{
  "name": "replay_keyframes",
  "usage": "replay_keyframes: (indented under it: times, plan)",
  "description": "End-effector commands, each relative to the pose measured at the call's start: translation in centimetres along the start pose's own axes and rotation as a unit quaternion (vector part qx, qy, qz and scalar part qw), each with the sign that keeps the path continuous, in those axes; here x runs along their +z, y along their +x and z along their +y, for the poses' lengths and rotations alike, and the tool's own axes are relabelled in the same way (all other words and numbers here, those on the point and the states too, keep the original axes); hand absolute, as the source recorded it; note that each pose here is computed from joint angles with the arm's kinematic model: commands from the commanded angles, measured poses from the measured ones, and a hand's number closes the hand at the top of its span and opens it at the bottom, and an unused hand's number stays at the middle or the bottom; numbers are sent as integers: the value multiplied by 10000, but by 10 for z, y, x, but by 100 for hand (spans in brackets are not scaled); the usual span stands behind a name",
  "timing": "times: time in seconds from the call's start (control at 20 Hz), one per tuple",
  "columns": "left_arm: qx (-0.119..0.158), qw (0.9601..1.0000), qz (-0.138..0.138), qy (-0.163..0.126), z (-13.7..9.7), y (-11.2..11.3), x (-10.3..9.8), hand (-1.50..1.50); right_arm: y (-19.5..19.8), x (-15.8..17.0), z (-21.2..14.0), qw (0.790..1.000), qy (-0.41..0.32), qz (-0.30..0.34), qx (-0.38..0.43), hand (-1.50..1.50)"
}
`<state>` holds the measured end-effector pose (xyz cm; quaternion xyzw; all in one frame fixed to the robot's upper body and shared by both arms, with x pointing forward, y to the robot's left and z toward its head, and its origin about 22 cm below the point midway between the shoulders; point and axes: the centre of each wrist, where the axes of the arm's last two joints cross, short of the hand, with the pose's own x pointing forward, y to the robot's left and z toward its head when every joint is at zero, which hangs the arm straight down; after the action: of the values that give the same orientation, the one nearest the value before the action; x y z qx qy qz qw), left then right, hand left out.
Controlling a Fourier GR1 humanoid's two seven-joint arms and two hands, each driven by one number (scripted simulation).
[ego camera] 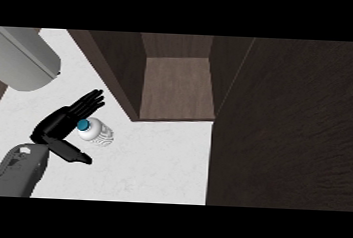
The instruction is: Pick up the bottled water, place it into the cabinet and close the cabinet
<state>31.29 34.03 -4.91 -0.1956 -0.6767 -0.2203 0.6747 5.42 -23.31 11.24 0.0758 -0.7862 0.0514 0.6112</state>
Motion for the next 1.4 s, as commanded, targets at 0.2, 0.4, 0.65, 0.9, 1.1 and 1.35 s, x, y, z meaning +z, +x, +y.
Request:
replay_keyframes:
  times: [0.2, 0.4, 0.65, 0.9, 1.1, 1.35]
  plan:
    - [549, 9969, -161, -548, 0, -22, -6, -150, 16, 4, 8, 9998, 58, -158, -133, -150]
    - [917, 9931, 4, -733, -4, -36, 8, -150, 29, 9, 4, 9996, 128, -224, -120, -150]
    - [1028, 9914, -27, -807, -29, -54, -1, -150, 27, 12, 10, 9995, 1, -216, -209, -150]
    - [1283, 9903, -172, -499, -28, -58, 1, 150, 18, 13, 4, 9998, 51, -150, -100, -150]
    - [1574, 9862, -62, -508, -39, -68, 0, 150, 17, 14, 6, 9998, 78, -155, -139, -150]
    - [1770, 9823, -185, -585, -42, -68, -4, 150, 18, 17, 8, 9998, 78, -134, -153, -150]
